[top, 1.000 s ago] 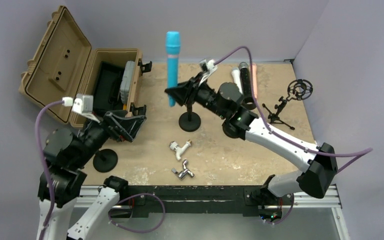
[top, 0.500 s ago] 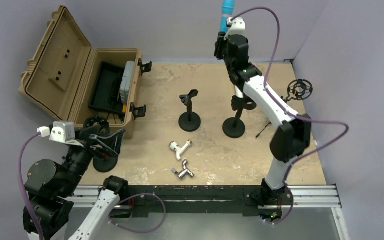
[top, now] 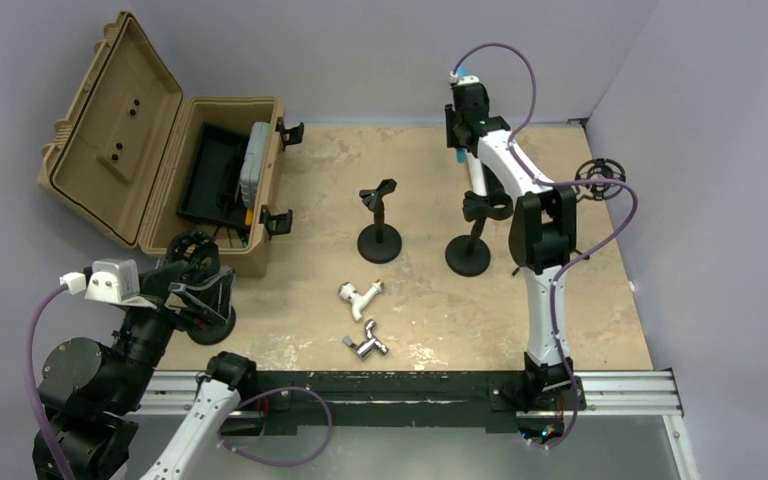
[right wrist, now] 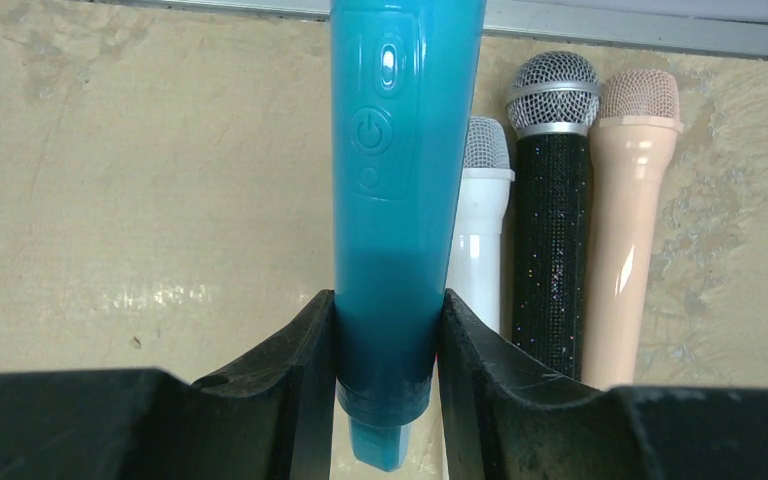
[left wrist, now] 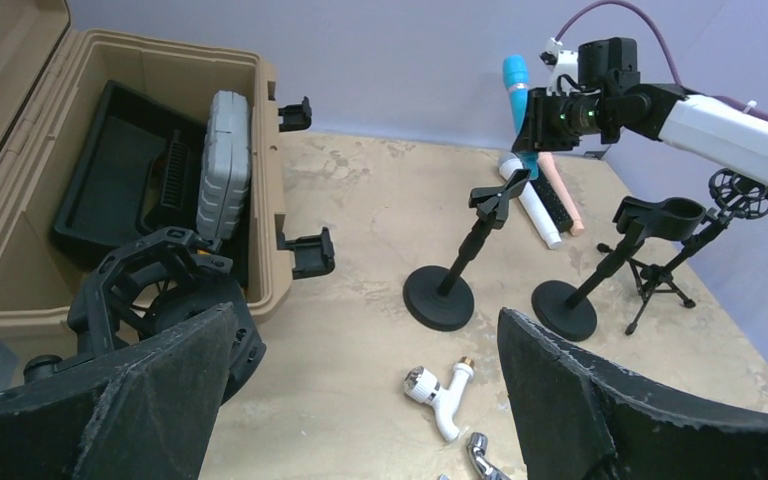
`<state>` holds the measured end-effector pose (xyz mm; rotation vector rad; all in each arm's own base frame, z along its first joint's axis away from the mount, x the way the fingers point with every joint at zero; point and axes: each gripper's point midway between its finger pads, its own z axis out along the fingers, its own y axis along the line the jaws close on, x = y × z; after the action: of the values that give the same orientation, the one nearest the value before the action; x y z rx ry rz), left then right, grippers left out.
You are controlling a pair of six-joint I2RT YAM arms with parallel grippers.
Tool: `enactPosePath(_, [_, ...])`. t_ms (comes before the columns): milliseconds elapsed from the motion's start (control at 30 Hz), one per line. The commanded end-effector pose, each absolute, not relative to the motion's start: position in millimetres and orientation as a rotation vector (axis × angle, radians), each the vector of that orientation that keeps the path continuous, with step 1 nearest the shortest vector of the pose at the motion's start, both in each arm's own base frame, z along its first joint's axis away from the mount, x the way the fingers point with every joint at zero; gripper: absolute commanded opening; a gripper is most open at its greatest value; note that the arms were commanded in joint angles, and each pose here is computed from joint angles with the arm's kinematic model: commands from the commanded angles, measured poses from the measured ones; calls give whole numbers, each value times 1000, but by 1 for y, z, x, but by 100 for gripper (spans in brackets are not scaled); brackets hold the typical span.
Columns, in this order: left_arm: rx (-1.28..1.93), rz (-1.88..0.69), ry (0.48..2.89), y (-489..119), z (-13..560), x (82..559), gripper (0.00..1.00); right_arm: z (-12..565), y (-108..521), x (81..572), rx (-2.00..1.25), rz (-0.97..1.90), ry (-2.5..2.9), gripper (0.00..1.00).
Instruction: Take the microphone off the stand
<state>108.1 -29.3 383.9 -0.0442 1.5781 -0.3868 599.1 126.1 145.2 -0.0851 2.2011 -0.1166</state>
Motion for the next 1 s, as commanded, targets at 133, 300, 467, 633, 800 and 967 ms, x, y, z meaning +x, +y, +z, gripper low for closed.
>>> enactPosePath(133, [-32,-304,1557,-17,395,106,100,149,127,598,-108,-51,2215,6])
enactPosePath(300, [-33,-306,1558,-17,395,104,100,141,125,599,-105,-56,2237,9])
enactPosePath(467, [-35,-311,1564,-17,394,102,100,131,120,598,-102,-69,2264,17])
enactPosePath(633, [-27,-299,1563,-15,395,101,100,119,119,598,-101,-73,2286,28])
enactPosePath(800, [-23,-283,1557,-12,398,97,100,111,118,598,-105,-85,2300,33])
enactPosePath(967, [-36,-253,1573,-8,394,98,100,108,115,599,-107,-104,2305,39])
